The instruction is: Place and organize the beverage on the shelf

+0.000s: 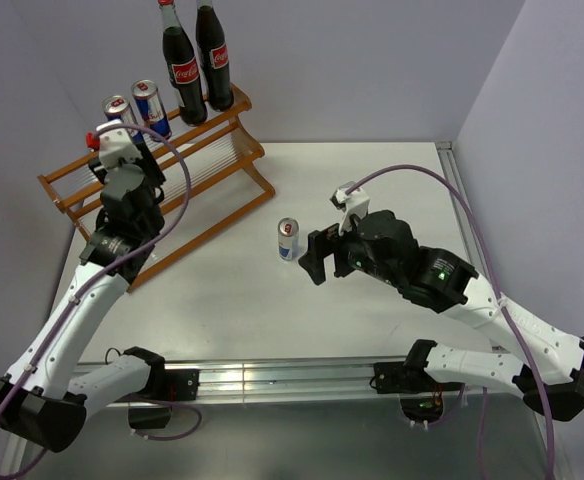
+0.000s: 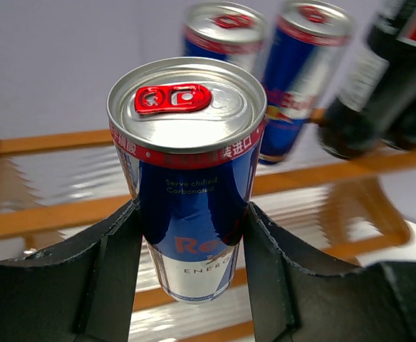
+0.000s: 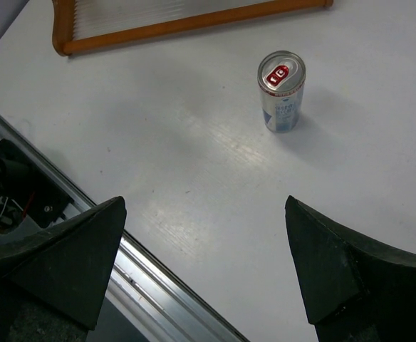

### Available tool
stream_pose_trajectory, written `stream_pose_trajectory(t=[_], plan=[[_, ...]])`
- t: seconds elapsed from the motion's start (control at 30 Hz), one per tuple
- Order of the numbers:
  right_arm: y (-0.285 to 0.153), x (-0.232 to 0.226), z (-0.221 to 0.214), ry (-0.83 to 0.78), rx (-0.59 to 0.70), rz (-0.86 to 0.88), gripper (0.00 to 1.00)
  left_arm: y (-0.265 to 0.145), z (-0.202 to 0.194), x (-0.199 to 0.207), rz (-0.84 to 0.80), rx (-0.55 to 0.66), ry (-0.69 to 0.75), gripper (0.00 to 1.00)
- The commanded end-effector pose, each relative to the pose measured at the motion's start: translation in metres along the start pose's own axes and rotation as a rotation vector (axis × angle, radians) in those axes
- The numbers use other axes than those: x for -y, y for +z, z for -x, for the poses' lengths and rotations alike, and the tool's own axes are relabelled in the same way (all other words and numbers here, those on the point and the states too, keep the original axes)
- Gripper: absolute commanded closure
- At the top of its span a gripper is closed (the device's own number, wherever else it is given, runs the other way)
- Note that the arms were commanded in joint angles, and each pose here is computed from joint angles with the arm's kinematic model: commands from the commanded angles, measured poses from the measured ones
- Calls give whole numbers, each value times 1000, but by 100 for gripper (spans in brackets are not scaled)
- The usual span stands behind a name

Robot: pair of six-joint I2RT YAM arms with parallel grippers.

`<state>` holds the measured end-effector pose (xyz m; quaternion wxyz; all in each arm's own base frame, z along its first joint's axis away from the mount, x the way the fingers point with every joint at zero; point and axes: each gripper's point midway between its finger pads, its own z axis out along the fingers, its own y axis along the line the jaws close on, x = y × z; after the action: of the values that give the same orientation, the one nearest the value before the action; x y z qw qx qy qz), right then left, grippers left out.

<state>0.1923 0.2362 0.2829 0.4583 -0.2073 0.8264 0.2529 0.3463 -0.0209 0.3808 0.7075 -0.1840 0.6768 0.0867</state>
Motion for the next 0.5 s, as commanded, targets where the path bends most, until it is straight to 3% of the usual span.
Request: stream_pose_trajectory(t=[0.0, 0.47], plan=[[-8, 2, 17, -3, 80, 11, 0, 11, 47, -12, -8, 88, -50, 100], [-11, 1, 16, -8, 93, 32, 0, 61, 82, -52, 36, 224, 34, 100]])
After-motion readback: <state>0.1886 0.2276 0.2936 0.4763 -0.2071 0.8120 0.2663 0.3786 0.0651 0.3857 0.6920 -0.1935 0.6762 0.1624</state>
